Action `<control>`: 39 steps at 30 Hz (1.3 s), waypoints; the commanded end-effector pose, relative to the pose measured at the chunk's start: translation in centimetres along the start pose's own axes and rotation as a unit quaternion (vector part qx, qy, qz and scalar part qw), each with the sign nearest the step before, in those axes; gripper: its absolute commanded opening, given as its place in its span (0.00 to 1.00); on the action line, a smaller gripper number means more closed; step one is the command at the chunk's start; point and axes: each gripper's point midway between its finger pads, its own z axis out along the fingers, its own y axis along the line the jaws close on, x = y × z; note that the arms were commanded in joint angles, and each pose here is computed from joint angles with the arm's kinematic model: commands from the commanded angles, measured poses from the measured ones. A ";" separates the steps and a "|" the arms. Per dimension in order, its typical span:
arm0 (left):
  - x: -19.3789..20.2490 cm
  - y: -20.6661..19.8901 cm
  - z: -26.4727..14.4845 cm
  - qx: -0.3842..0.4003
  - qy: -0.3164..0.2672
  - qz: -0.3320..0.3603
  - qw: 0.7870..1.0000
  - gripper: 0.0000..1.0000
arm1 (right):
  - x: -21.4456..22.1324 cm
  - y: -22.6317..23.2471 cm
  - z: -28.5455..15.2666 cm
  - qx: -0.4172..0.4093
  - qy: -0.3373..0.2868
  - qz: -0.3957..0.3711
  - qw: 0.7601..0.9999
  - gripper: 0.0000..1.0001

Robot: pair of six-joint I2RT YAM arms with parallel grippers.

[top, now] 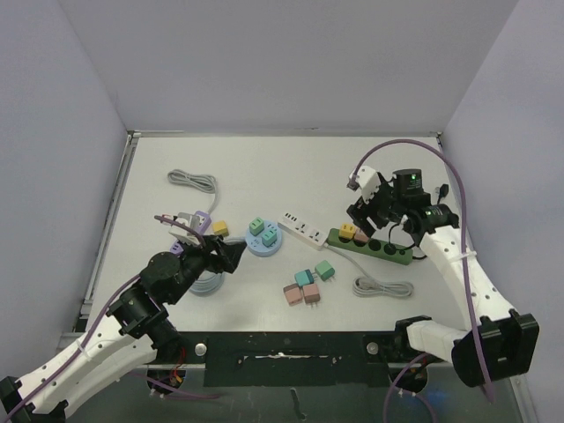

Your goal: Insert the plug

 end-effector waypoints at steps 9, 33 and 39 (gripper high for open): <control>2.7 -1.2 2.0 0.005 0.060 -0.062 0.996 0.74 | -1.3 6.3 -0.6 -0.030 -0.125 0.412 0.902 0.89; 5.4 0.5 3.7 -0.034 0.078 -0.088 0.992 0.74 | 5.8 21.3 7.3 0.040 0.202 0.409 0.889 0.69; 5.6 0.7 3.7 -0.037 0.078 -0.087 0.992 0.74 | 7.6 22.3 7.4 0.049 0.249 0.397 0.882 0.67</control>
